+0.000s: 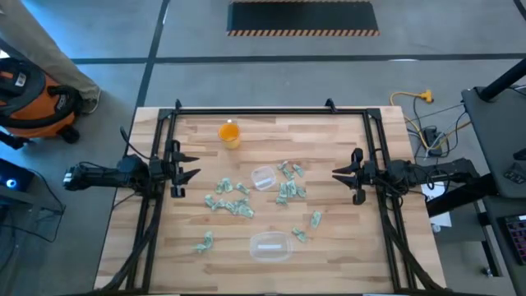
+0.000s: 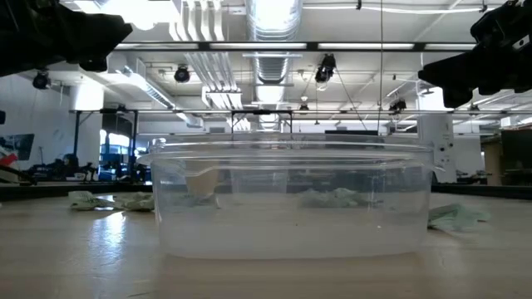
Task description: Pick and place Stevia / Truvia into bins
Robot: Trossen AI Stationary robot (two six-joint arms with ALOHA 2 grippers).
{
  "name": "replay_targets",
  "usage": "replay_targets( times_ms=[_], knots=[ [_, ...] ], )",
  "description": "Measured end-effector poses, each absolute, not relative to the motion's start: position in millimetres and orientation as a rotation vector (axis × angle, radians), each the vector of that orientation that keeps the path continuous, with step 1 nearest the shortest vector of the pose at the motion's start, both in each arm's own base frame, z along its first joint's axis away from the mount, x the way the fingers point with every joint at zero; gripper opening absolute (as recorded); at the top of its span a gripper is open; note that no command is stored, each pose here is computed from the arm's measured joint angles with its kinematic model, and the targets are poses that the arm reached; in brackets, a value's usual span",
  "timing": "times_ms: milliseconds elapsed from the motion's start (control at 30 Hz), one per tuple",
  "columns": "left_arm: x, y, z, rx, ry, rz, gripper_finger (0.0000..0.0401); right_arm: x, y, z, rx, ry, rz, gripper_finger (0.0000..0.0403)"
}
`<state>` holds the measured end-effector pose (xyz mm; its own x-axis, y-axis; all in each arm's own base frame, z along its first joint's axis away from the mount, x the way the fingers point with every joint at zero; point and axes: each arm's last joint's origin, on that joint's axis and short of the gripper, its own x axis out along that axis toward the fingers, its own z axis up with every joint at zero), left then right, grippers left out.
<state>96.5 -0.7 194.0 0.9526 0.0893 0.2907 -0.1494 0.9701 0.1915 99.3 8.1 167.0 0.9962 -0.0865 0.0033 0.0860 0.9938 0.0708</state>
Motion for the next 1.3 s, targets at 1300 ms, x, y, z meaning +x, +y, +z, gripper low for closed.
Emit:
replay_targets(
  times_ms=[1300],
  knots=[
    [96.5,-0.7,193.9,0.151,-0.288,0.112,0.0145,99.2,8.2,167.1,0.162,-0.011,-0.086,0.0068]
  ],
)
